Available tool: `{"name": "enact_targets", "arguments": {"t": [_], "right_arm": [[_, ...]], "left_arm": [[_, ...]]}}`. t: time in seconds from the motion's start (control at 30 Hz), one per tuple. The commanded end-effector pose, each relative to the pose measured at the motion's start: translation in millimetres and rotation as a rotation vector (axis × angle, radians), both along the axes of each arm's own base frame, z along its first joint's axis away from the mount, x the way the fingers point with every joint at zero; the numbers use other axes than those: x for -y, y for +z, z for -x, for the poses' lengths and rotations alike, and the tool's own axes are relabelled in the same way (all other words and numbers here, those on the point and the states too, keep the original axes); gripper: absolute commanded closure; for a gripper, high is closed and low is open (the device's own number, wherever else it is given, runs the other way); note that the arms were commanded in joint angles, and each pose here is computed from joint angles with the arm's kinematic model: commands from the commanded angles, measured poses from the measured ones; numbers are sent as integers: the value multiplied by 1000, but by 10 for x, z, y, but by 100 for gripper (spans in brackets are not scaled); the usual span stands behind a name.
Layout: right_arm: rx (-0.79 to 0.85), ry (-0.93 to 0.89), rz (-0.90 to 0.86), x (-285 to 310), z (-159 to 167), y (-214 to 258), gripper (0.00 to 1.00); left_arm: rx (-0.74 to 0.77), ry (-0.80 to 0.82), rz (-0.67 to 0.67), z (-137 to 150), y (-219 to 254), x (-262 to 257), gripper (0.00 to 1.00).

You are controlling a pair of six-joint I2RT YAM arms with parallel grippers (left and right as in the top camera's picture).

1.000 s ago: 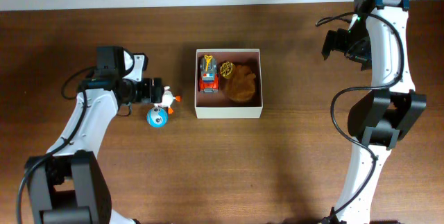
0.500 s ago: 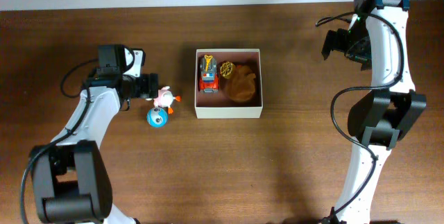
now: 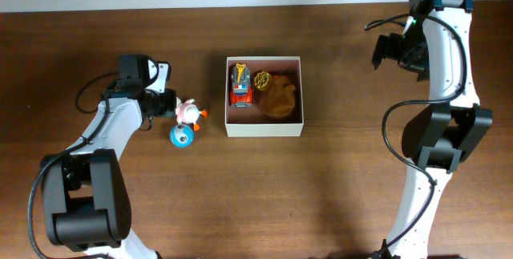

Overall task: Pack container
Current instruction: 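Move the left gripper over the pink-hatted plush figure and grasp it, then carry the plush figure right into the box with the left gripper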

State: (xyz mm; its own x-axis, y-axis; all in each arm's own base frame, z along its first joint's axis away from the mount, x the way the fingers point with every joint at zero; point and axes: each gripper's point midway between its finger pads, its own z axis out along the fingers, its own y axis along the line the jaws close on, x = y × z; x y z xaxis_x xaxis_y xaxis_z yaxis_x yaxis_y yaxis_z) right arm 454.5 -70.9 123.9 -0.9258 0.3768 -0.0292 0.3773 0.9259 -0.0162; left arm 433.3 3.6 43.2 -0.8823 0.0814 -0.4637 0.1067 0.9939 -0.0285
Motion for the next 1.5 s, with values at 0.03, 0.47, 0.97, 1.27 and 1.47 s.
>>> {"name": "enact_targets", "arguments": {"t": [0.03,0.47,0.97,1.27,1.47], "right_arm": [[-8,-11,11,12,5,-25,1],[-7,-11,11,12,5,-24,1],[-7,-11,11,12,5,-24,1],[-8,-11,11,11,6,-25,1],[-7,-11,11,12,5,-24,1]], "left_arm": [[4,-2,-9,-27,-2,-11,98],[86,75,67,-238,702,33,98],[211,-92,381,153,2242,1092,98],[16,-127,421,549,1964,1824,98],[-37,-35,382,541,1745,1940,98]]}}
